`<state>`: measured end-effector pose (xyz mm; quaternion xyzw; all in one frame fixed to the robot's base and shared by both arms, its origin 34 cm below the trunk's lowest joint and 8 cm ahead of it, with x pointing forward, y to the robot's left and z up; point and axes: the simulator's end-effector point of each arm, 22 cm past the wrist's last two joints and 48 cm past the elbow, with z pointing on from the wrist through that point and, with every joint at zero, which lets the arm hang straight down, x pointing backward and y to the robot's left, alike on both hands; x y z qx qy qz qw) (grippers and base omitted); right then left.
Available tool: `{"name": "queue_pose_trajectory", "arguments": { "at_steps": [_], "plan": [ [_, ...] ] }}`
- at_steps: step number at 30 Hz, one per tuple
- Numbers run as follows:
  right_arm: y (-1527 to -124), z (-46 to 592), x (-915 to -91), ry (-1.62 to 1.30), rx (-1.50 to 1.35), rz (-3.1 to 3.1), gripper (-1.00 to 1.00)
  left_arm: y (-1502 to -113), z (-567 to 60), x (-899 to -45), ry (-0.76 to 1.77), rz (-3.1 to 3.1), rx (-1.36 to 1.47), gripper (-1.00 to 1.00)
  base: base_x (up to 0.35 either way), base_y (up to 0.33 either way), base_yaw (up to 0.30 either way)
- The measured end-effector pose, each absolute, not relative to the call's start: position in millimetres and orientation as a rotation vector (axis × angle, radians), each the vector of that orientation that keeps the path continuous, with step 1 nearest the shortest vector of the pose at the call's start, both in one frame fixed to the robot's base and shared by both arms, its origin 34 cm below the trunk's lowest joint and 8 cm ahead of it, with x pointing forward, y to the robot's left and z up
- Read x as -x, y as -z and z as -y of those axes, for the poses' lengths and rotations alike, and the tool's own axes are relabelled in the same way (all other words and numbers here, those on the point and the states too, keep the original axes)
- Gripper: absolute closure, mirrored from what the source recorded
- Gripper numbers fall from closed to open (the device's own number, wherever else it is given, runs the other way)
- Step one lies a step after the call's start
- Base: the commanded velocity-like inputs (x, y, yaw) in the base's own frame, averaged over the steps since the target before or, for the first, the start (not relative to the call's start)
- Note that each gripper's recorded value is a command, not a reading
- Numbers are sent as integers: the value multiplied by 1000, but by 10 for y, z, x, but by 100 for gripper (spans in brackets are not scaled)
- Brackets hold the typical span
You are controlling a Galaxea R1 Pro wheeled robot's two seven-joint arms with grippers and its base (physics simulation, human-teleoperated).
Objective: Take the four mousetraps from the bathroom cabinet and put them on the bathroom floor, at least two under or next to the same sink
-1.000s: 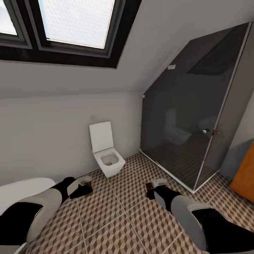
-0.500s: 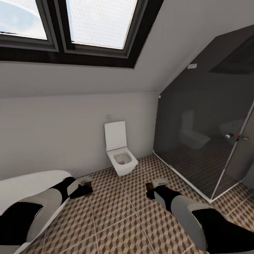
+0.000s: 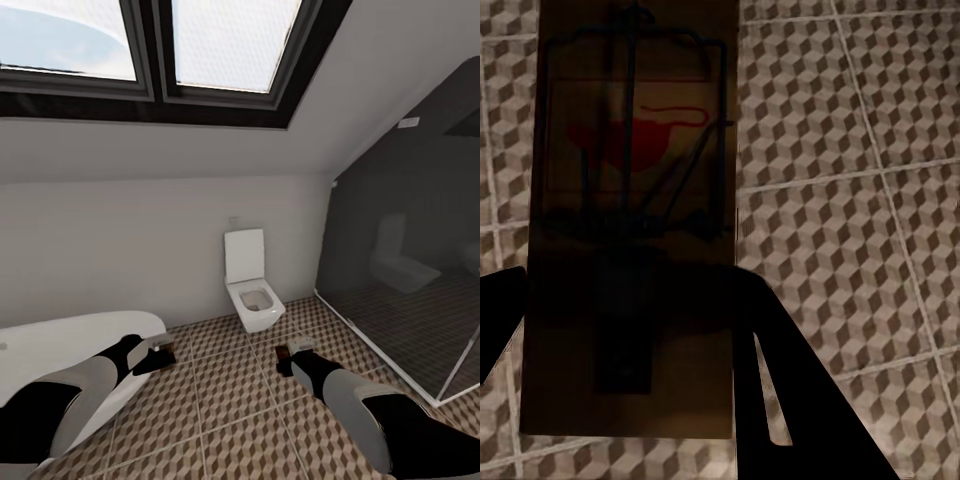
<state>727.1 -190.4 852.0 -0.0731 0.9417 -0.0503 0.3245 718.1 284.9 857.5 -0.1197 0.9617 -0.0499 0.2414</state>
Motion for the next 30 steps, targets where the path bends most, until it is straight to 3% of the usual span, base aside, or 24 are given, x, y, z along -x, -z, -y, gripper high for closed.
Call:
{"name": "queue_pose_trajectory", "arguments": {
  "at_steps": [30],
  "plan": [
    [-8536, 1995, -7280, 184, 173, -2464, 100, -8575, -2837, -7182, 139, -2630, 327, 100, 0, 0, 278]
  ]
}}
